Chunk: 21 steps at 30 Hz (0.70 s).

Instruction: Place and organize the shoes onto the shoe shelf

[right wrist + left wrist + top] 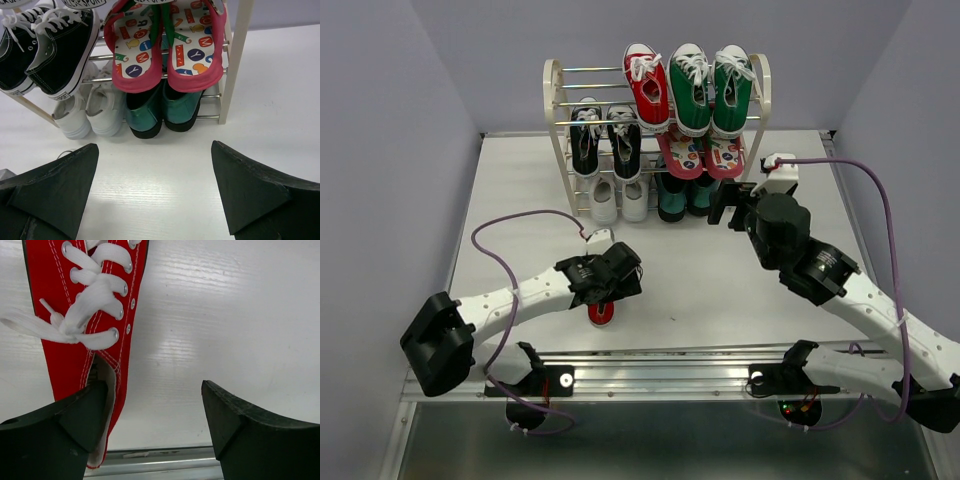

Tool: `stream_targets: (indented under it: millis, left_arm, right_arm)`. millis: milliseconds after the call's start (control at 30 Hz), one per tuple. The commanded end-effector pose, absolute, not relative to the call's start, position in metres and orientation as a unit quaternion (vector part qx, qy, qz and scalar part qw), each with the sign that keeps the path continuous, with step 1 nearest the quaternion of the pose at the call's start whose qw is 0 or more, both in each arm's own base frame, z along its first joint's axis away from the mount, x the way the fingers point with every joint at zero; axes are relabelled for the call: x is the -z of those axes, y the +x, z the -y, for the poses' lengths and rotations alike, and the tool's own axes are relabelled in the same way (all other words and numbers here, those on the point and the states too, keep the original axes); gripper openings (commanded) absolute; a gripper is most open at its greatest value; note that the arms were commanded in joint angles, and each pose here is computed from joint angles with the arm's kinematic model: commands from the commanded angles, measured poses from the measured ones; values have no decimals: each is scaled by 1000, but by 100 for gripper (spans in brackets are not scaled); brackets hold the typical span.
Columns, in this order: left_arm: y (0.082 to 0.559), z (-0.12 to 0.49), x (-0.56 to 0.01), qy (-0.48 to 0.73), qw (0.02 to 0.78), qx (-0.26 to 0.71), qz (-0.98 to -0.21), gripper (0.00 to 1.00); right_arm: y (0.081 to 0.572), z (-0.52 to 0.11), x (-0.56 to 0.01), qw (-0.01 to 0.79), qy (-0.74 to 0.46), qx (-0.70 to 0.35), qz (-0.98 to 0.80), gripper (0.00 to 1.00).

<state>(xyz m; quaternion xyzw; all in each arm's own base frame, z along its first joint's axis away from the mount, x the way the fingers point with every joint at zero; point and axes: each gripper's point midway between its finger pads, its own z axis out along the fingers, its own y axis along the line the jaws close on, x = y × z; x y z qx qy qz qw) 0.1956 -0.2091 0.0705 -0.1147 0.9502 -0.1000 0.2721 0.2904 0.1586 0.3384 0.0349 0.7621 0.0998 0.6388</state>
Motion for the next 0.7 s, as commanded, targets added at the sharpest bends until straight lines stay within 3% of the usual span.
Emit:
stream_targets:
  millis: [0, 133, 233, 667]
  left_arm:
    - [188, 208, -101, -109, 282, 102, -948, 88]
    - [183, 189, -110, -110, 279, 57, -952, 90]
    - [175, 172, -104, -114, 271, 18, -956, 99]
    - [159, 165, -54, -125, 231, 5, -965, 98]
  right_arm:
    - [290, -152, -339, 644, 44, -91, -758, 100]
    - [292, -155, -332, 638, 35, -84, -765, 100]
    - [293, -156, -329, 635, 31, -81, -768, 100]
    - [297, -158, -321, 630, 25, -69, -773, 100]
